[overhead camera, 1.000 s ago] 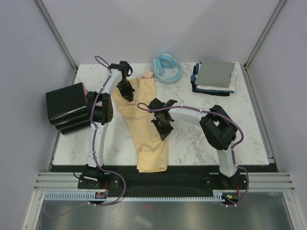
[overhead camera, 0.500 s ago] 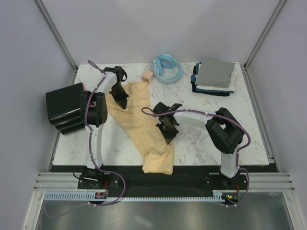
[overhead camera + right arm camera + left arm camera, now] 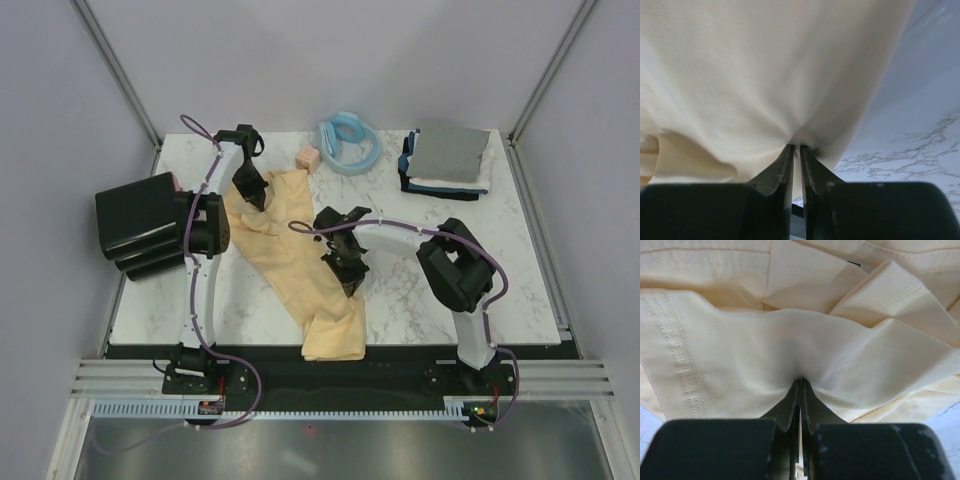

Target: Fold and stack the t-shirts

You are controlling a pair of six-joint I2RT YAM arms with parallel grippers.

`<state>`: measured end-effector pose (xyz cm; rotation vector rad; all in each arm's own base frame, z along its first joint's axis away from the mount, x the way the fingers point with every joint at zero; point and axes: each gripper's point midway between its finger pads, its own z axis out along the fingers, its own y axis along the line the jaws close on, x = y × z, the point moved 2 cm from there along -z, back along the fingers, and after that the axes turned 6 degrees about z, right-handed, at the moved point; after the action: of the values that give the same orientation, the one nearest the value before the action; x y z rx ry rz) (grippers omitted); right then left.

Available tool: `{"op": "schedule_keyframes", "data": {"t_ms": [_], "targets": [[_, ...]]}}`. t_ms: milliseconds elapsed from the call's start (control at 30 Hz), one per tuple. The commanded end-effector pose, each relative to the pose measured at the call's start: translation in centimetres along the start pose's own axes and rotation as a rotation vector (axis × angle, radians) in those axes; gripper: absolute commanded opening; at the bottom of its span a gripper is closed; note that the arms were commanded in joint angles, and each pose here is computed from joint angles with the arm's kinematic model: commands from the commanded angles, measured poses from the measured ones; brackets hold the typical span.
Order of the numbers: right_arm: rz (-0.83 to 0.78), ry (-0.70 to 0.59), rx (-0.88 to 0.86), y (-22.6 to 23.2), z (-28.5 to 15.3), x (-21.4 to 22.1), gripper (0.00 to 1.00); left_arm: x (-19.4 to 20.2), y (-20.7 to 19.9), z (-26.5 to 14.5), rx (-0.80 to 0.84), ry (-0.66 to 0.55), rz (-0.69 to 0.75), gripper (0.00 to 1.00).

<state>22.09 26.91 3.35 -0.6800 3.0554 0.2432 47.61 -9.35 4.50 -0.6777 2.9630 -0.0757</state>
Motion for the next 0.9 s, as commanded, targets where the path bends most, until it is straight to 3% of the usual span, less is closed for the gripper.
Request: {"op": "schedule_keyframes", "data": {"t_ms": [0,233,433,700,867], "targets": [[-0.050,-0.059,0.046,-0.7,1.9,-3.9,0.18,-0.5,-0.7,0.1,0.027,-0.002,-0.034,0.02],[-0.079,-0.074,0.023,0.3,2.8,-6.6,0.20,-1.6,-0.6,1.0,0.016,-0.039,-0.021,0.02],[-0.079,-0.062,-0.030,1.0,2.0,-6.6,0.31,-2.6,-2.0,1.9,0.068,-0.057,-0.037,0.02],[-0.037,-0.233,-0.043,1.0,-5.2,-5.2,0.41,-5.5,-1.9,1.3,0.082,-0.181,-0.020,0.08],[-0.006,-0.329,-0.033,0.7,-8.7,-5.1,0.43,-5.2,-2.3,1.6,0.136,-0.136,-0.057,0.09]]}}
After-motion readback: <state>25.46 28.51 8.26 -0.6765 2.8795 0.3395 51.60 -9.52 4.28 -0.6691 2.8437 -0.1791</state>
